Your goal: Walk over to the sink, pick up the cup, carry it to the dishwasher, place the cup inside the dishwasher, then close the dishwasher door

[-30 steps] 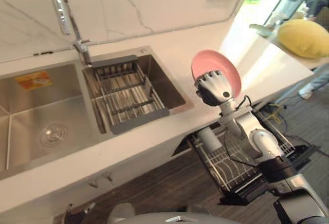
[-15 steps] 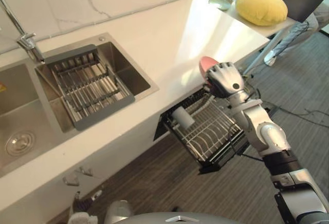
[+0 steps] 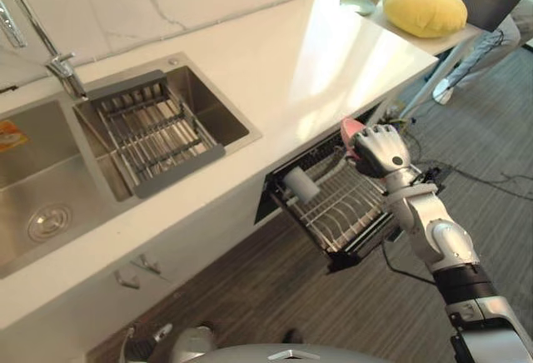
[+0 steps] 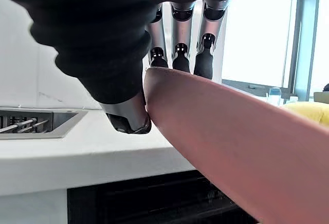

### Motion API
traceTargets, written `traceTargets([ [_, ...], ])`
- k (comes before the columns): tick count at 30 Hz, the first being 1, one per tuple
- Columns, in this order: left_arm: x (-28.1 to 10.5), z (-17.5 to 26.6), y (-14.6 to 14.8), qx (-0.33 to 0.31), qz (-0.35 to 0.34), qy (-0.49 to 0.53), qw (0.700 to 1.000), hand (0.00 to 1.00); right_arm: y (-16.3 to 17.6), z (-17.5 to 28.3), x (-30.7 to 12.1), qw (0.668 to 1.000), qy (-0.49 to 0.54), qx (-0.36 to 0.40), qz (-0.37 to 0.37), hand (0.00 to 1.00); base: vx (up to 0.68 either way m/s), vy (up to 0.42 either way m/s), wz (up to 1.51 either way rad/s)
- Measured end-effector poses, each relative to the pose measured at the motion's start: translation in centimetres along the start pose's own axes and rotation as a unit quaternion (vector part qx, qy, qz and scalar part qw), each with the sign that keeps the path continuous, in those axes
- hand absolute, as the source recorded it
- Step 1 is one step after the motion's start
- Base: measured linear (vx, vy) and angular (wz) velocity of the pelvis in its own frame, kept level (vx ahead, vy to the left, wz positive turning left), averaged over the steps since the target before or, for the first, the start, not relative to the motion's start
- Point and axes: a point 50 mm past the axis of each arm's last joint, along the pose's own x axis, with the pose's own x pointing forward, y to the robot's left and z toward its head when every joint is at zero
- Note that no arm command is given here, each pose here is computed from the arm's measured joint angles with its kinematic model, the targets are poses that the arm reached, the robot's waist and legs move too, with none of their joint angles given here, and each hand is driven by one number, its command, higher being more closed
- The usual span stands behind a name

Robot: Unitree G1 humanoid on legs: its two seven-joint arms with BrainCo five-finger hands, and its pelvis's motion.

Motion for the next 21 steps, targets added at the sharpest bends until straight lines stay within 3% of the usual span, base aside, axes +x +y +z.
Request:
traceTargets([
  [4,0.4,0.7,0.6,0.004,0.001,-0.013,1.000,0.00,1.4,-0.7,-0.4,0.999,0.038,0.004,0.018,1.00,-0.13,0.047,0.05],
  [8,1.1,2.6,0.7,-0.002,0.004,-0.040,0.999,0.00,0.5,-1.7,0.8,0.998,0.065,0.002,-0.013,1.00,-0.18,0.074,0.04],
  [21,1.9,9.2,0.0,-0.051,-0.014,-0.138,0.989,0.00,-10.0,-4.4,9.3,0.981,0.055,-0.098,-0.160,1.00,-0.07,0.087,-0.05],
])
